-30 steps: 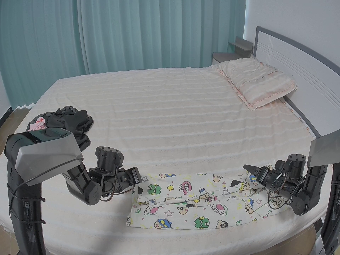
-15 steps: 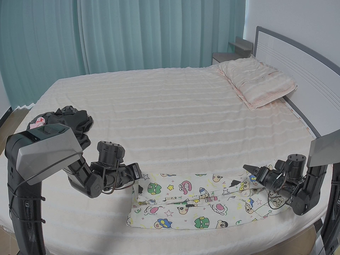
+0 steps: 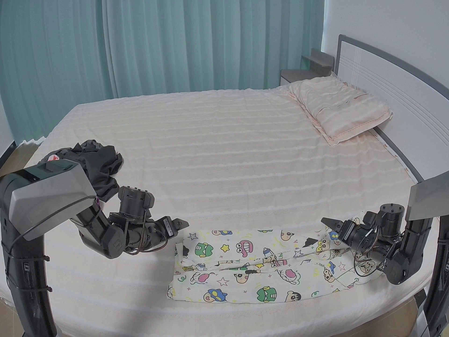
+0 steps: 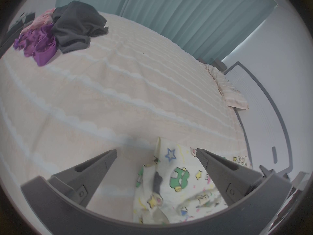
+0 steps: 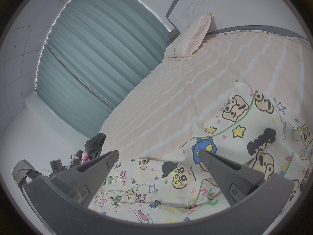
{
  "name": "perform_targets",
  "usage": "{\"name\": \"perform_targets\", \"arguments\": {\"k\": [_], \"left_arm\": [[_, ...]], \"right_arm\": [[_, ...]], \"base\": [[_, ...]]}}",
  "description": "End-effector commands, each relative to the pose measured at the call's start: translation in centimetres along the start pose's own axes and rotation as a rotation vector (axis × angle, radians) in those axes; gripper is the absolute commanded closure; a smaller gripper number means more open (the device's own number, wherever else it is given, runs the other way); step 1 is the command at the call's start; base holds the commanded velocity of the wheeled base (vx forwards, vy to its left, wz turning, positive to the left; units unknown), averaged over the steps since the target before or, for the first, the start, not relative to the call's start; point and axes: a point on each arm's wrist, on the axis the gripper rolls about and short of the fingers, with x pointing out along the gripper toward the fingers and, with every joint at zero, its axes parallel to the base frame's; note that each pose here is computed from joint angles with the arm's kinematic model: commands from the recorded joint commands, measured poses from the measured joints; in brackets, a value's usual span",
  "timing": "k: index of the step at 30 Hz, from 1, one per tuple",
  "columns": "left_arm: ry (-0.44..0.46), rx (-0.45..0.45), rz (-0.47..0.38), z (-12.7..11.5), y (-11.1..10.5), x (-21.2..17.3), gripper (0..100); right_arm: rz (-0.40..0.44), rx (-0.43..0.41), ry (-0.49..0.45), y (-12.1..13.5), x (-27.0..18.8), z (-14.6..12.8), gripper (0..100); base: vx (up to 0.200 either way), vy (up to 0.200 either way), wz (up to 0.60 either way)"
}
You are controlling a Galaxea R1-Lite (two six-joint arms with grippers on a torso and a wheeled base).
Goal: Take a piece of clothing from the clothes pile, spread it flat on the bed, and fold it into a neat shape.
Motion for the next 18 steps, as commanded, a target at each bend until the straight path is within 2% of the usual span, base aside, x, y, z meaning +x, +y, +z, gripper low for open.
{"name": "perform_targets", "arguments": {"k": [1,4,10,14,18], "left_arm": [[0.047,-0.037,-0.091,-1.3,-2.5,-4.2,0],[0.109,-0.055,-0.129,-2.7,-3.3,-5.0,0],[0.157,-0.068,-0.131,-4.3,-4.2,-4.6,0],[0.16,-0.161,-0.122,-5.3,-5.3,-4.7,0],[0.179,-0.189,-0.108,-6.3,-5.8,-5.0,0]], "right_arm": [[0.007,-0.002,-0.008,0.1,0.0,0.1,0],[0.009,-0.003,-0.008,0.1,0.0,0.1,0],[0.008,-0.002,-0.009,0.1,-0.1,0.1,0],[0.009,-0.003,-0.01,0.1,0.0,0.2,0],[0.009,-0.003,-0.01,0.1,0.0,0.2,0]], "base": [[0.0,0.0,0.0],[0.0,0.0,0.0],[0.0,0.0,0.0],[0.0,0.0,0.0],[0.0,0.0,0.0]]}}
